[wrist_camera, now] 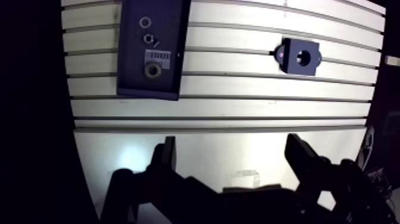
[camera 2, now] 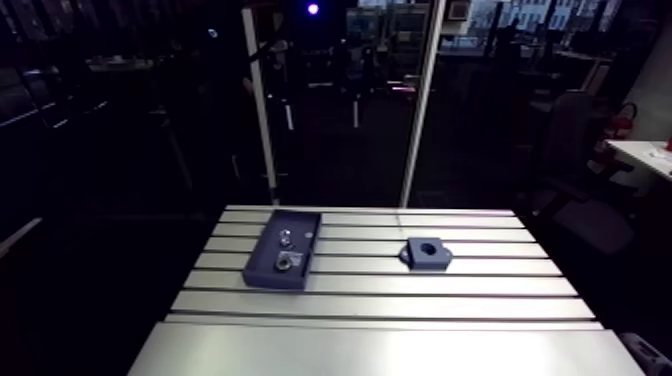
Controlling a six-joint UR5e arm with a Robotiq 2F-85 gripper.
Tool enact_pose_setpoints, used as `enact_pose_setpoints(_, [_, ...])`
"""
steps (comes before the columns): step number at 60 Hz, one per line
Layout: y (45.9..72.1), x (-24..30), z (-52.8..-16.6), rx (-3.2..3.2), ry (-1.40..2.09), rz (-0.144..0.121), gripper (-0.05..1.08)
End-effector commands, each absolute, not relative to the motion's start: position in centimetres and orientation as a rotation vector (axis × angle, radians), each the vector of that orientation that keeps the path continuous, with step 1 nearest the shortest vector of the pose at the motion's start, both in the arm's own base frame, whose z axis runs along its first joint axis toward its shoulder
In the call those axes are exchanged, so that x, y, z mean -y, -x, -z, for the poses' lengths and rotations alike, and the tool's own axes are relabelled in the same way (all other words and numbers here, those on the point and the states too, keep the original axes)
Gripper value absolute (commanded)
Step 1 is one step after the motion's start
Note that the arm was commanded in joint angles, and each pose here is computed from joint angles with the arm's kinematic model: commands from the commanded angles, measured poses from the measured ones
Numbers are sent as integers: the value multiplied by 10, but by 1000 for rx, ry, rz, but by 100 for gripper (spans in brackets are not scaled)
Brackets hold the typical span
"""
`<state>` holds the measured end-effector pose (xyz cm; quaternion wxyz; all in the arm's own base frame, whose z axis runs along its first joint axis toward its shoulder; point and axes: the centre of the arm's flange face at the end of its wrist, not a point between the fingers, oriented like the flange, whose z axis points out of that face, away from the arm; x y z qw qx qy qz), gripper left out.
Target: Pick up the bearing and press it into the housing until flush.
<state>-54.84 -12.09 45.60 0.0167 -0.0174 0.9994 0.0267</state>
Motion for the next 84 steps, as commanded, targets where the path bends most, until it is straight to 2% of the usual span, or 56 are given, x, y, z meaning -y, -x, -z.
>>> enact_pose_setpoints(1, [518, 136, -472, -3075, 191, -96, 1])
enact_pose_setpoints(39, [522, 137, -462, -3063, 181, -89, 1])
enact_pose_setpoints(47, [527, 154, -446, -3052, 180, -64, 1])
enact_pose_setpoints(58, [541, 171, -424, -3061, 106, -59, 0])
enact_pose_setpoints(60, [544, 175, -419, -3062, 86, -49, 0])
enact_pose_setpoints(61, [547, 179, -414, -3064, 73, -35, 0])
enact_pose_setpoints(62, [547, 179, -414, -3064, 73, -35, 0])
enact_pose_setpoints(63, [549, 184, -407, -3061, 62, -20, 0])
enact_pose_setpoints(64, [549, 184, -407, -3061, 62, -20, 0])
enact_pose_setpoints(66, [553, 193, -395, -3058, 49, 5, 1])
enact_pose_setpoints(68, [554, 195, -391, -3065, 42, 11, 1])
enact_pose_setpoints(76, [559, 204, -367, -3092, 35, 21, 1])
enact_pose_setpoints(84, [560, 207, -342, -3094, 45, 18, 1])
